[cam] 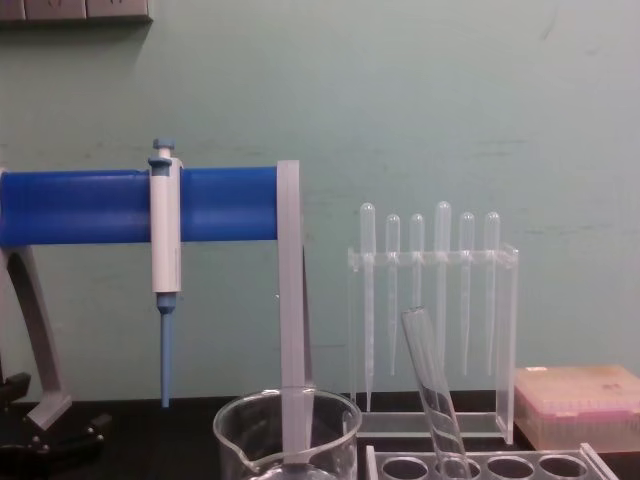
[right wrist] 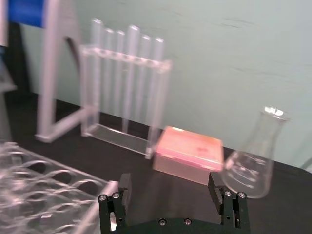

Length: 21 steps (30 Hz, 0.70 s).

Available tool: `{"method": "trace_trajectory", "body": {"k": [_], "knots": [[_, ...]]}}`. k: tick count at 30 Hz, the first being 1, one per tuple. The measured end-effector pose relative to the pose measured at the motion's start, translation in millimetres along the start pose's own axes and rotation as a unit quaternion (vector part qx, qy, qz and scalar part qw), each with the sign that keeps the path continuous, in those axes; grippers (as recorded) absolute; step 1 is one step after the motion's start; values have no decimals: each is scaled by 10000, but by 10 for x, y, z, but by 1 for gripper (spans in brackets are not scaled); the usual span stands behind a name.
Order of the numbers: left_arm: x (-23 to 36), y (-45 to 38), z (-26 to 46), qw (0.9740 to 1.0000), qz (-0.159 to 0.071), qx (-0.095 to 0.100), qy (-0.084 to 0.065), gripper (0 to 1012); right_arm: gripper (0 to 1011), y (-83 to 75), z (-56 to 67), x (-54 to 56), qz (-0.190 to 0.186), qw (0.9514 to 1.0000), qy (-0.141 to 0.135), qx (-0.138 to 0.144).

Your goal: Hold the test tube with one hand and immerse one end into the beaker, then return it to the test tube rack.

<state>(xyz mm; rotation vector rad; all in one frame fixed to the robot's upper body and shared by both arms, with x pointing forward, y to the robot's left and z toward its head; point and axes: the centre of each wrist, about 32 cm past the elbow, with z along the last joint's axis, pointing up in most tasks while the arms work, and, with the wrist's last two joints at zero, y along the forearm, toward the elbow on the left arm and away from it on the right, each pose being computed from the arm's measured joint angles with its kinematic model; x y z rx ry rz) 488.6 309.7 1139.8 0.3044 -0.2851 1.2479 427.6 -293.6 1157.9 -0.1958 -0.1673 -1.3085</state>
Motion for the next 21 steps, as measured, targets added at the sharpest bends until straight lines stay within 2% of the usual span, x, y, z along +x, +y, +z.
{"method": "trace_trajectory", "body": {"k": [1, 7, 10, 21], "knots": [[0, 0, 0, 10000, 0, 0, 0, 1000, 1002, 0, 0, 0, 0, 10000, 0, 0], [0, 0, 0, 10000, 0, 0, 0, 1000, 1002, 137, -216, -111, -392, 9990, -121, -173], [0, 0, 0, 10000, 0, 0, 0, 1000, 1002, 154, -268, -151, -467, 9985, -181, -233], [0, 0, 0, 10000, 0, 0, 0, 1000, 1002, 155, -266, -156, -466, 9985, -189, -230]]}}
